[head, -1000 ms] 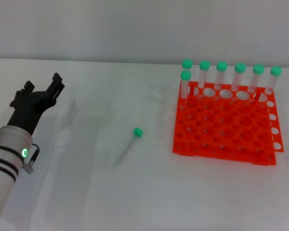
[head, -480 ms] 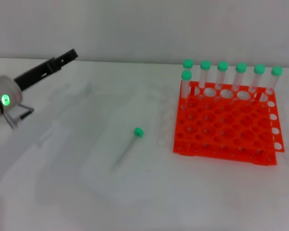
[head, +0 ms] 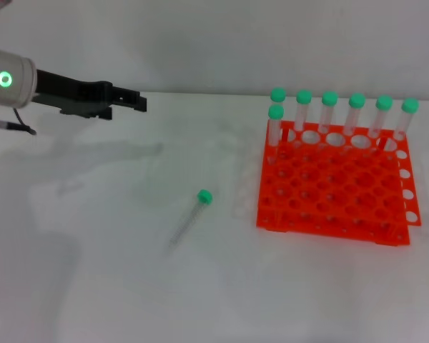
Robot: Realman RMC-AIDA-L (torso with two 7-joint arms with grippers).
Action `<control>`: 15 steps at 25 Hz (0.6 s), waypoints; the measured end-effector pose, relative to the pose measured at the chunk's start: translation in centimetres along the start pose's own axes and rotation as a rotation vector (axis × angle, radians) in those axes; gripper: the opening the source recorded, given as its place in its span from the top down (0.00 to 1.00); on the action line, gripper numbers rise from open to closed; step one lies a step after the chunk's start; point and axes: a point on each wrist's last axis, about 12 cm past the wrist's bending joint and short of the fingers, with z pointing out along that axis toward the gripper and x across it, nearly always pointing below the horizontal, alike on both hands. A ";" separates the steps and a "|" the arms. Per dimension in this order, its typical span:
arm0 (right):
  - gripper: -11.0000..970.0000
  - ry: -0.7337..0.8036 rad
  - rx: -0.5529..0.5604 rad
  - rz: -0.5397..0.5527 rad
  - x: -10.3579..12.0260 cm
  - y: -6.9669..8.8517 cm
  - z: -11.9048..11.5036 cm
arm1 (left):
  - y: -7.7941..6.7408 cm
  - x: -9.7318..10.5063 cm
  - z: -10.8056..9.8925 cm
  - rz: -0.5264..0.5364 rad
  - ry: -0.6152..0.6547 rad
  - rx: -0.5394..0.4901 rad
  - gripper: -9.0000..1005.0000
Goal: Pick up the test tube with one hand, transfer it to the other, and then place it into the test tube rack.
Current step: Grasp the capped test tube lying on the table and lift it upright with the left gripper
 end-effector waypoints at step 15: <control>0.13 0.005 0.016 0.003 0.2 -0.4 -0.4 | -10.9 -1.8 4.0 0.146 0.468 -0.223 0.17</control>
